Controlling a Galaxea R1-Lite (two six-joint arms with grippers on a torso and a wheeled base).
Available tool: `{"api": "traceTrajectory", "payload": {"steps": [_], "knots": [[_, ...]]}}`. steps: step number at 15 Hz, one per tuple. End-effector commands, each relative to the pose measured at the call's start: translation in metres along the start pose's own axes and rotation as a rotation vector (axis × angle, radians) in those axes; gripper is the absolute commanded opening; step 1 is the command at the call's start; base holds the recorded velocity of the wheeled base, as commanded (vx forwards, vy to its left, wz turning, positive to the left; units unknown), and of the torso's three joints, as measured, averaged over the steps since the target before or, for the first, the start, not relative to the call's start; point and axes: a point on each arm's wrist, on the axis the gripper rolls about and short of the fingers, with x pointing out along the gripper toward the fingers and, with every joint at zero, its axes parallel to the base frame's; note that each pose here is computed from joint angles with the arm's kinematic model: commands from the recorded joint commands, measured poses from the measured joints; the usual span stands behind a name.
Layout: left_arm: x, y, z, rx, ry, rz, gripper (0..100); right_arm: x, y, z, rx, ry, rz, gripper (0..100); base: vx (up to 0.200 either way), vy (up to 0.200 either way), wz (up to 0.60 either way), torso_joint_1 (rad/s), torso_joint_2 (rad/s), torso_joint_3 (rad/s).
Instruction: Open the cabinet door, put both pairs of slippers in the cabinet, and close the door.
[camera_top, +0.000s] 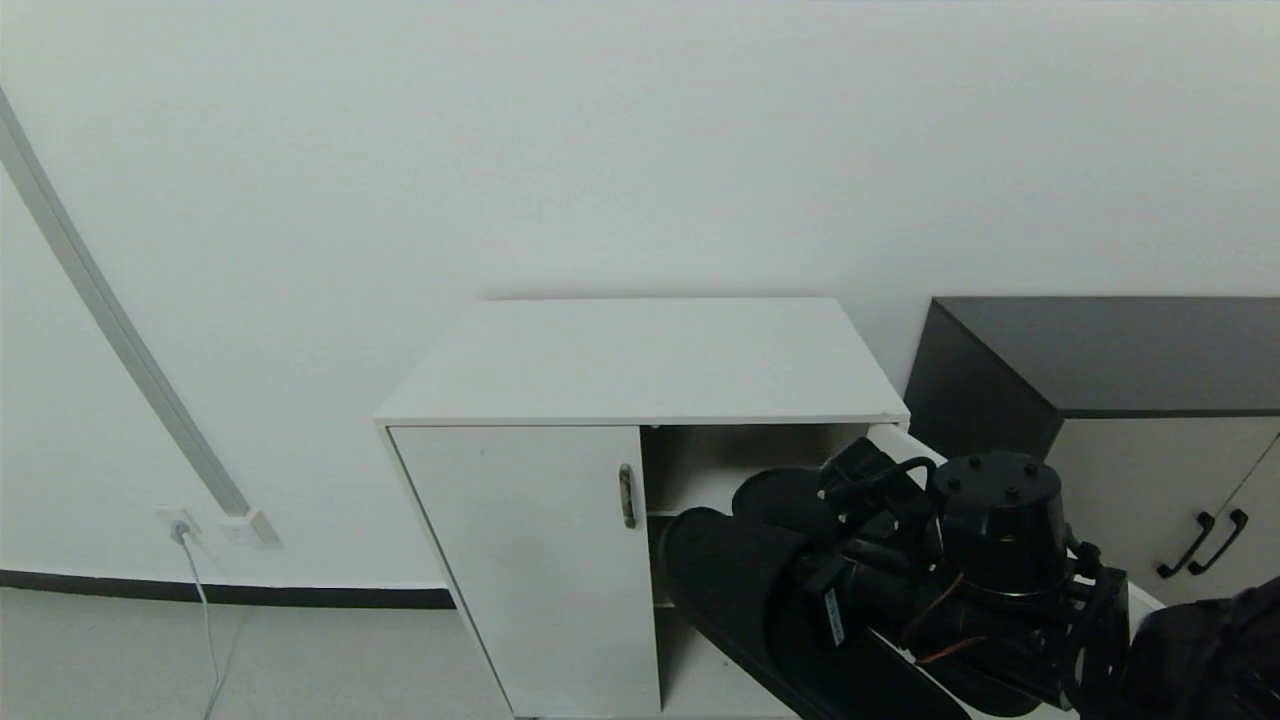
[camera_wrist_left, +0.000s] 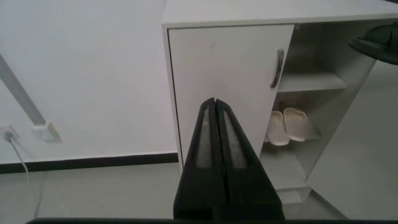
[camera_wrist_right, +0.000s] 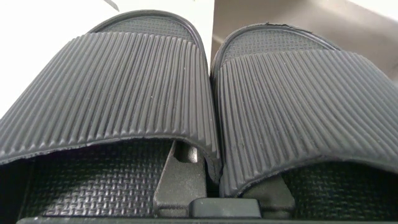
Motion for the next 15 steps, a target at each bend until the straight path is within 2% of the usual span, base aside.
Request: {"api": "traceTrajectory", "payload": {"steps": [1, 15], "knots": [[0.0000, 0.0000, -0.0001, 0.000, 0.001, 0.000, 0, 0.0008, 0.0008, -0.0013, -0.001, 0.004, 0.003, 0, 0.000, 0.000, 0.00, -0.222, 0.55, 0.330], [0.0000, 0.0000, 0.0000, 0.000, 0.000, 0.000, 0, -0.0010, 0.0035, -0.0049, -0.006, 0.016, 0.008, 0, 0.000, 0.000, 0.00, -0.184, 0.51, 0.326]]}}
